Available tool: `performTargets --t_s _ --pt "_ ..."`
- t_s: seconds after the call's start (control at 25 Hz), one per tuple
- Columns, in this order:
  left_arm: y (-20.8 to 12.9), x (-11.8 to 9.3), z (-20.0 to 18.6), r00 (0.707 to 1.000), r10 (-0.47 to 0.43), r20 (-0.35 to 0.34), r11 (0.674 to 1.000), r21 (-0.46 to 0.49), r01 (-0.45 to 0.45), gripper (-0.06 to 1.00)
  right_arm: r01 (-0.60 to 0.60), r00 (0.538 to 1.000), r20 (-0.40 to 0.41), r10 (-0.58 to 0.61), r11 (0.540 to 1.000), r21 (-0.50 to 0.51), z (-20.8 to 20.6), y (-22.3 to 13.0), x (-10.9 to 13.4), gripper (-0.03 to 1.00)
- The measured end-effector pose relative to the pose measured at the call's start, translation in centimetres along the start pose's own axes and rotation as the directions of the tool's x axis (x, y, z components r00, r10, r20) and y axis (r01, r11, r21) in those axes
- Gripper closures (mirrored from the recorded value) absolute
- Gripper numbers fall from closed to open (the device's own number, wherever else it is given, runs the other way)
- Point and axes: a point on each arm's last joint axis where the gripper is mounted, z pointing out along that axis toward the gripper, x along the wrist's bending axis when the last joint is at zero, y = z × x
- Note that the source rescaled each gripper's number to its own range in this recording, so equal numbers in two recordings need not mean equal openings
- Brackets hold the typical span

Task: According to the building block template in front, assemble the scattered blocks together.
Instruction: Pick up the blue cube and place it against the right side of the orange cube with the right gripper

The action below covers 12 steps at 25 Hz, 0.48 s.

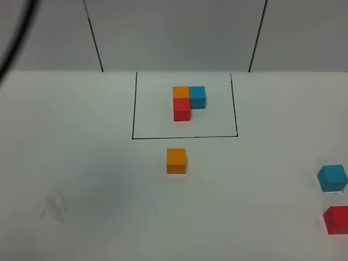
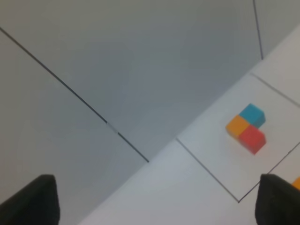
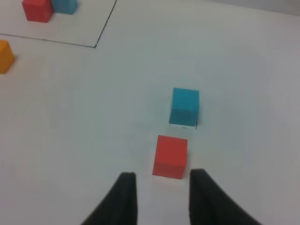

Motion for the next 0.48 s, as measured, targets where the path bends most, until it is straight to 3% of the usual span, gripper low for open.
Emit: performTargets --t_s 0.24,0.48 --pt "-6.3 0.4 -8.7 0.999 -0.050 -0.016 0.994 -0.093 0.048 0.26 0.000 1.000 0.000 0.000 1.000 0.000 0.0 0.0 0.0 0.97" --pt "-14.6 -1.5 -12.6 0.997 -0.080 -0.013 0.992 -0.104 0.078 0.29 0.000 1.000 0.000 0.000 1.000 0.000 0.0 0.0 0.0 0.97"
